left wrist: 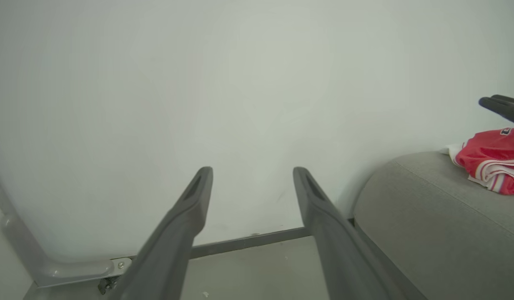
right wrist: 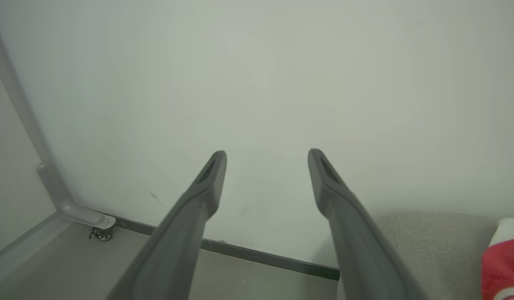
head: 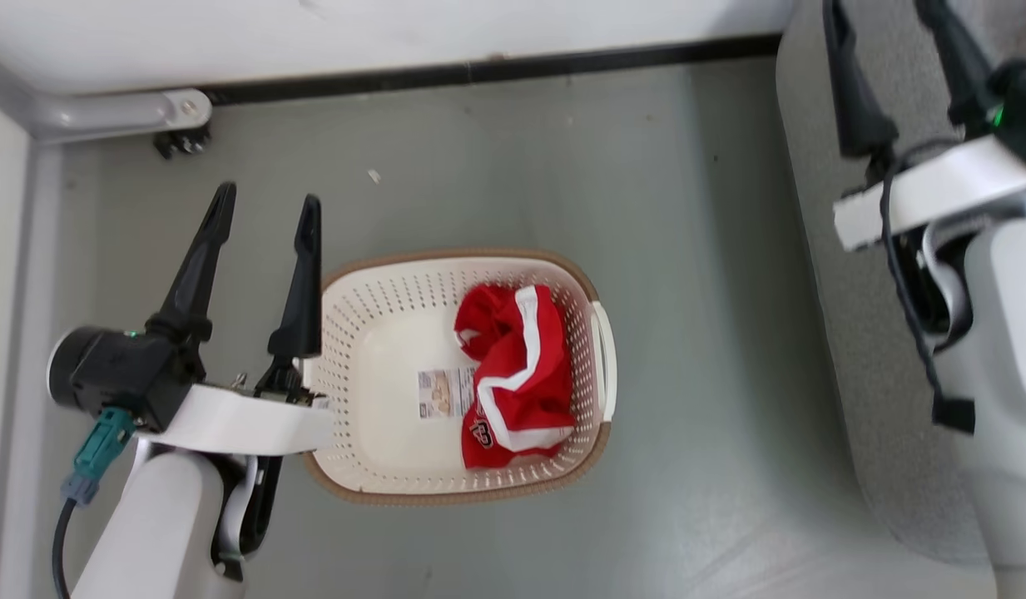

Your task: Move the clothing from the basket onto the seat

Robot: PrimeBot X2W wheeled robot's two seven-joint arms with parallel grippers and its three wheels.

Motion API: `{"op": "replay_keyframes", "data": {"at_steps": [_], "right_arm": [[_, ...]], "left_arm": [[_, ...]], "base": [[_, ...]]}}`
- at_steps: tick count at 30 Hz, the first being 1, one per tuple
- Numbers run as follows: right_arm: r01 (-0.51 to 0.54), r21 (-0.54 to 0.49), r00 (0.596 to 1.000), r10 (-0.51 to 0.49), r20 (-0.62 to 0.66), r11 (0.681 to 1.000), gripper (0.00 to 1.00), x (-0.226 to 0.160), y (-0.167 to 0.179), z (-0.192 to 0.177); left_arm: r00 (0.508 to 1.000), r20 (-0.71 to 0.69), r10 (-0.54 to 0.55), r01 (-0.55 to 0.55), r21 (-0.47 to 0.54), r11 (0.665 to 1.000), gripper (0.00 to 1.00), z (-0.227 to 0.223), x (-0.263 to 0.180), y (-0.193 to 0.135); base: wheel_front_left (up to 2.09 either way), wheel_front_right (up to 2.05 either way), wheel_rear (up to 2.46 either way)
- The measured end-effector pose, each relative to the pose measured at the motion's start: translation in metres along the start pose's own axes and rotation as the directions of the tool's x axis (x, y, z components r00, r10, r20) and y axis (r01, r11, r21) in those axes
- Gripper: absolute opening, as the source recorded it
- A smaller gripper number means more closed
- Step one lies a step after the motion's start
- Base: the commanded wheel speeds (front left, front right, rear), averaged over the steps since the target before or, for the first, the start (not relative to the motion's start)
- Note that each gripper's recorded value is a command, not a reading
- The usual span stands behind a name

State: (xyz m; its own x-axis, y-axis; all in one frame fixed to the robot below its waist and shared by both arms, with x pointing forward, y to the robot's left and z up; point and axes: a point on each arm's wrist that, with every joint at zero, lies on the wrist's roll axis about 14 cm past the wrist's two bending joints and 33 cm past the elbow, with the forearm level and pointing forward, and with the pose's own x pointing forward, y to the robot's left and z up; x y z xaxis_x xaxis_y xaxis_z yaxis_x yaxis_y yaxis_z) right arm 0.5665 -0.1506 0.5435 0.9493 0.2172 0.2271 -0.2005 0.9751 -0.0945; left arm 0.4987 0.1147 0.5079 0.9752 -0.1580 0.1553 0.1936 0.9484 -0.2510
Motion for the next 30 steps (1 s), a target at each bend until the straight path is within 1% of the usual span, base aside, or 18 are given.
{"op": "replay_keyframes", "data": {"at_steps": [9, 15, 20, 30], "right_arm": [[-0.014, 0.027, 1.000, 0.013, 0.022, 1.000, 1.00, -0.035, 0.014, 0.023], [-0.023, 0.030, 1.000, 0.022, 0.015, 0.999, 1.00, -0.062, 0.022, 0.031], [-0.028, 0.032, 0.999, 0.027, 0.022, 0.999, 1.00, -0.079, 0.027, 0.040], [0.000, 0.024, 0.999, -0.001, 0.035, 1.000, 1.00, -0.109, 0.023, 0.056]], "left_arm": [[0.998, 0.024, 0.060, -0.061, 0.016, 0.998, 1.00, 0.025, -0.029, 0.013], [0.995, 0.032, 0.095, -0.096, 0.036, 0.995, 1.00, 0.036, -0.050, 0.021], [0.994, 0.022, 0.111, -0.112, 0.076, 0.991, 1.00, 0.040, -0.068, 0.029], [0.992, 0.024, 0.125, -0.127, 0.082, 0.989, 1.00, 0.049, -0.095, 0.029]], "base": [[0.00, 0.00, 0.00], [0.00, 0.00, 0.00], [0.00, 0.00, 0.00], [0.00, 0.00, 0.00]]}}
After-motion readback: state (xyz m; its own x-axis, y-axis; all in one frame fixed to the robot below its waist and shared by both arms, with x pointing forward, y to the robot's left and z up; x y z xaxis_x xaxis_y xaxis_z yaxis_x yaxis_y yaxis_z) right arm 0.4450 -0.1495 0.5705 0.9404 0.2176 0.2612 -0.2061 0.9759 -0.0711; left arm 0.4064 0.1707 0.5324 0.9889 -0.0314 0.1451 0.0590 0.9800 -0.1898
